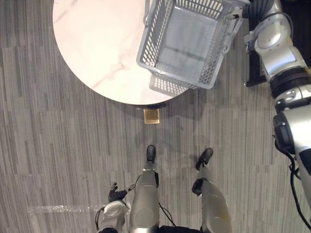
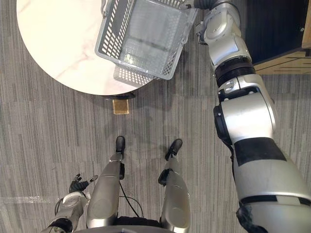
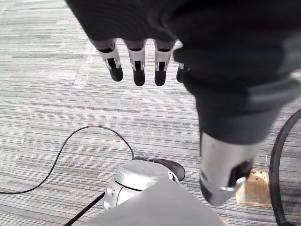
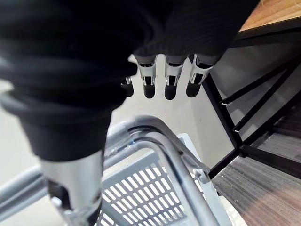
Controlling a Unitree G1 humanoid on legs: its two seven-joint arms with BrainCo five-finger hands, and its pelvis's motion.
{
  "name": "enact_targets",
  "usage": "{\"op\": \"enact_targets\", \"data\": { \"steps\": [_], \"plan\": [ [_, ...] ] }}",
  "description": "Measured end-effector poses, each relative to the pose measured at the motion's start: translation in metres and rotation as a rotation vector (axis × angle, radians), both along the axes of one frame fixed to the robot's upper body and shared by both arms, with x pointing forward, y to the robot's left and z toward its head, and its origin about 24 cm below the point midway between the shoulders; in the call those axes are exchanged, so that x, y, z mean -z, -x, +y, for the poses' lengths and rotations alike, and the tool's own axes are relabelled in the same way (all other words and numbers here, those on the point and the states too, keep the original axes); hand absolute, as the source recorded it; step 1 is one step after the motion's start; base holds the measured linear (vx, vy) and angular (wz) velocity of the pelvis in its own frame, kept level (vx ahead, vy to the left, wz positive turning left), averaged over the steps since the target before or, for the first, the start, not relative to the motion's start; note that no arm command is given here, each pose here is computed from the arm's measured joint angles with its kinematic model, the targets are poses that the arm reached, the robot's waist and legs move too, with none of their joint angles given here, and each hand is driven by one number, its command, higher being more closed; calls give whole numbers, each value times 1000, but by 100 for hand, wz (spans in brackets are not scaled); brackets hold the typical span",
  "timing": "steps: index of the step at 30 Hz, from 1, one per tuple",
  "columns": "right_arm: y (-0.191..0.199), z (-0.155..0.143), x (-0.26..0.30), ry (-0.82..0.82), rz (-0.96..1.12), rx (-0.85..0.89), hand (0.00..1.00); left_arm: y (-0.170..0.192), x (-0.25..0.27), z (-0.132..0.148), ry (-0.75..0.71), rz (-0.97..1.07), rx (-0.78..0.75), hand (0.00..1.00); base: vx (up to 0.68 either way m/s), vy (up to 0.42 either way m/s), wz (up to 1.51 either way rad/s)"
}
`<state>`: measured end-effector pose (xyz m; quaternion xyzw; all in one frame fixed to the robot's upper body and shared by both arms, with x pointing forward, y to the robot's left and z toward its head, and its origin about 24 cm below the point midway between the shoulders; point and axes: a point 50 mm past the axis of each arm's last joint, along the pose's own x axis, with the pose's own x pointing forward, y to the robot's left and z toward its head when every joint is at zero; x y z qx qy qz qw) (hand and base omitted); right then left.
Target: Pick vegetable in the basket
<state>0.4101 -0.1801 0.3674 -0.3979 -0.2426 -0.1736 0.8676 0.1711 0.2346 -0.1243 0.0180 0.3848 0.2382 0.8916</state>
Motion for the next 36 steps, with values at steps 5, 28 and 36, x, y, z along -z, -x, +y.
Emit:
{"op": "enact_targets", "data": {
  "steps": [5,28,36],
  "plan": [
    [-2,-4,5,6,26,24,0,-3,0,-3,16,-9,0,0,23,2,14],
    [9,-28,-13,277,-41,184,100,-7,3,-19,49,9,44,0,-8,9,5],
    [4,-19,1,335,-9,165,100,-9,3,-20,48,7,56,0,-21,6,-1]
  ]
}}
